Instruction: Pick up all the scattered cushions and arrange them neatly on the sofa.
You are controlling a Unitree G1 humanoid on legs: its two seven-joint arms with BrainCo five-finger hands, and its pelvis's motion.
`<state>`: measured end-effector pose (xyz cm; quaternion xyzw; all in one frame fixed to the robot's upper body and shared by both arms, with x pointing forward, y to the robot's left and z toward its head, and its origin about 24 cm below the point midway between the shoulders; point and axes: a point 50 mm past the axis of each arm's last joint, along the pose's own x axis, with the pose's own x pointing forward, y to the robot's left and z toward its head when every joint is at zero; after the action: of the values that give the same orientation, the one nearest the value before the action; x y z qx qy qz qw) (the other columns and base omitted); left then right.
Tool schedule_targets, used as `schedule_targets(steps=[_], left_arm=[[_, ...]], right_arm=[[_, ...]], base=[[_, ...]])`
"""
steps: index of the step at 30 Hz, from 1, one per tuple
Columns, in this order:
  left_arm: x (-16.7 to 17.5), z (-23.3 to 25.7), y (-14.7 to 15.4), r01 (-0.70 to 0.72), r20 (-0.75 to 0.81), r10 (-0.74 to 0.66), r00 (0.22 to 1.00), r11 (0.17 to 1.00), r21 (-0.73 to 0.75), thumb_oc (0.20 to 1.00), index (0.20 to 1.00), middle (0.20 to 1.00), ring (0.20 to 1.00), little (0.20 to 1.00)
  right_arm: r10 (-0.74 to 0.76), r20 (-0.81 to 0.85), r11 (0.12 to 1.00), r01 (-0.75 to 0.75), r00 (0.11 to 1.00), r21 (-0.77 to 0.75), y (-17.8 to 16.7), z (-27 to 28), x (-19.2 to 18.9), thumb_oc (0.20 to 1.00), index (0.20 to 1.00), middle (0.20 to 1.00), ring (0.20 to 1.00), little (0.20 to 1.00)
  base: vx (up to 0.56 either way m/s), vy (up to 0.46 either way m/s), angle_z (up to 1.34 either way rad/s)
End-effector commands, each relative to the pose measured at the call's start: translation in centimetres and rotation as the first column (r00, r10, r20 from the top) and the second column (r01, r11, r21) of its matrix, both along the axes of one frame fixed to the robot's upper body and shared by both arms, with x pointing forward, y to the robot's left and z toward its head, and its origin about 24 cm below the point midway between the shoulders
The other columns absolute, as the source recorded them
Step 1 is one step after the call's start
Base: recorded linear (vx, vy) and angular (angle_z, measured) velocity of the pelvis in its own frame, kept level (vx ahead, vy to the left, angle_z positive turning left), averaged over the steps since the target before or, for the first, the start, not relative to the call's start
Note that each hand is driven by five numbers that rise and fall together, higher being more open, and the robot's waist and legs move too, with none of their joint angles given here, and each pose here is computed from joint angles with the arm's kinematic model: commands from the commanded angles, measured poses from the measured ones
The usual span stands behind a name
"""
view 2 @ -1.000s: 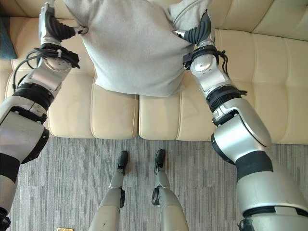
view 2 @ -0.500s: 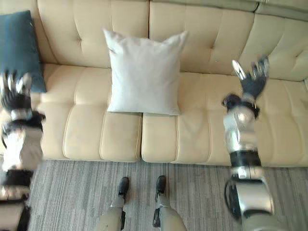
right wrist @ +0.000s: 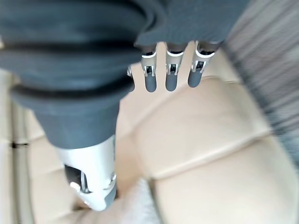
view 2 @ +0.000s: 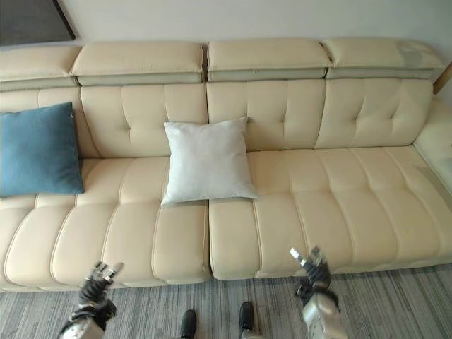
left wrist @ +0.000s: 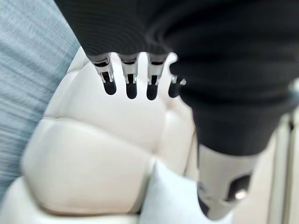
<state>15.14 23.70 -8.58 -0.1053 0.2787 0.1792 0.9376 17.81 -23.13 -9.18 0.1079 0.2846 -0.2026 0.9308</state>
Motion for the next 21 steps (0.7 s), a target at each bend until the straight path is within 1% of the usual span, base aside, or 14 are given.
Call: schedule_targets(steps=[1,5,6,10,14,16,19,21], left_arm=[[1.7,1.6,1.2,0.119,0.046,-0.125,0.991,0.984,0.132,1.0,1.0,1.0,1.0,1.0],[1.8,1.9,1.5,0.193,0.017,-0.2,0.98,0.96,0.205,1.0,1.0,1.0,1.0,1.0],[1.9,2.1,2.1,0.194,0.01,-0.202,0.979,0.952,0.238,1.0,1.0,1.0,1.0,1.0],[2.2,2.3,2.8,0.18,0.0,-0.187,0.982,0.945,0.273,1.0,1.0,1.0,1.0,1.0],[1.7,1.9,3.3,0.159,-0.019,-0.159,0.987,0.952,0.262,1.0,1.0,1.0,1.0,1.0],[1.3,1.7,3.3,0.138,-0.022,-0.137,0.99,0.956,0.258,1.0,1.0,1.0,1.0,1.0],[1.3,1.6,3.4,0.126,-0.023,-0.125,0.992,0.957,0.26,1.0,1.0,1.0,1.0,1.0],[1.6,1.8,3.2,0.122,-0.011,-0.124,0.992,0.958,0.26,1.0,1.0,1.0,1.0,1.0]], right_arm=[[0.078,0.092,0.995,-0.072,0.993,-0.065,-0.3,1.8,2.3,1.0,1.0,1.0,1.0,1.0],[0.102,0.096,0.99,-0.091,0.99,-0.11,-0.8,2.3,2.6,1.0,1.0,1.0,1.0,1.0],[0.097,0.113,0.988,-0.082,0.989,-0.13,-0.9,2.8,3.2,1.0,1.0,1.0,1.0,1.0],[0.09,0.138,0.987,-0.07,0.986,-0.143,-0.7,3.3,4.0,1.0,1.0,1.0,1.0,1.0],[0.094,0.115,0.986,-0.077,0.989,-0.149,-0.6,2.8,3.4,1.0,1.0,1.0,1.0,1.0],[0.126,0.09,0.975,-0.106,0.988,-0.196,-0.5,2.9,3.7,1.0,1.0,1.0,1.0,1.0],[0.18,0.068,0.956,-0.158,0.981,-0.248,-0.3,3.0,3.9,1.0,1.0,1.0,1.0,1.0],[0.2,0.08,0.946,-0.171,0.977,-0.276,-0.5,3.5,4.2,1.0,1.0,1.0,1.0,1.0]], base=[[-0.05,0.074,-0.24],[-0.15,0.049,-0.17],[-0.27,-0.006,-0.13],[-0.27,-0.039,-0.41],[-0.18,-0.058,-0.15],[-0.2,-0.143,-0.09],[-0.17,-0.222,-0.59],[-0.21,-0.255,-0.17]])
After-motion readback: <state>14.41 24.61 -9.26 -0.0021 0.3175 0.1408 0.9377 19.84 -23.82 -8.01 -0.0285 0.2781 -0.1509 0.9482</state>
